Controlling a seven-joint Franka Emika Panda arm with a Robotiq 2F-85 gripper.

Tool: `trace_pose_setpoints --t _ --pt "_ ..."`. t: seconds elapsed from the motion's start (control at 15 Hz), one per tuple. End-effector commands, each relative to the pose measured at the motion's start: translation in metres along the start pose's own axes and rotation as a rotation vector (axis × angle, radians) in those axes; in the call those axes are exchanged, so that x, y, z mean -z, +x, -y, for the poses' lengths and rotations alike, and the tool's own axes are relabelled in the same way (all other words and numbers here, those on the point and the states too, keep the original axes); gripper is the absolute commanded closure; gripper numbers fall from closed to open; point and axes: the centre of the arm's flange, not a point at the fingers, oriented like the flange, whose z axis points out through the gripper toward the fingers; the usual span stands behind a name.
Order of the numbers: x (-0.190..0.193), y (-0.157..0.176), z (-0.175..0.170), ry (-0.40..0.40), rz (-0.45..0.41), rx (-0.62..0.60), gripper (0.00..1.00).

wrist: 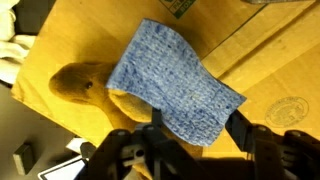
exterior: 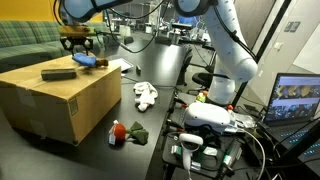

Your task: Put the objects on the surface on the box and the objects on the box on the counter top

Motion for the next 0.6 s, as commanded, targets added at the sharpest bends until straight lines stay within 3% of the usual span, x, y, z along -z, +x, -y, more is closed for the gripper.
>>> trace_pose_setpoints --t 0.0,0.2,0.53 --pt "-0.045 0.031 0.019 -0.002 0.037 0.036 0.01" --pt "-0.069 0.03 0.024 -0.008 0.053 0.08 0.0" --pt "-0.043 0.036 0.03 0.039 0.017 0.125 0.0"
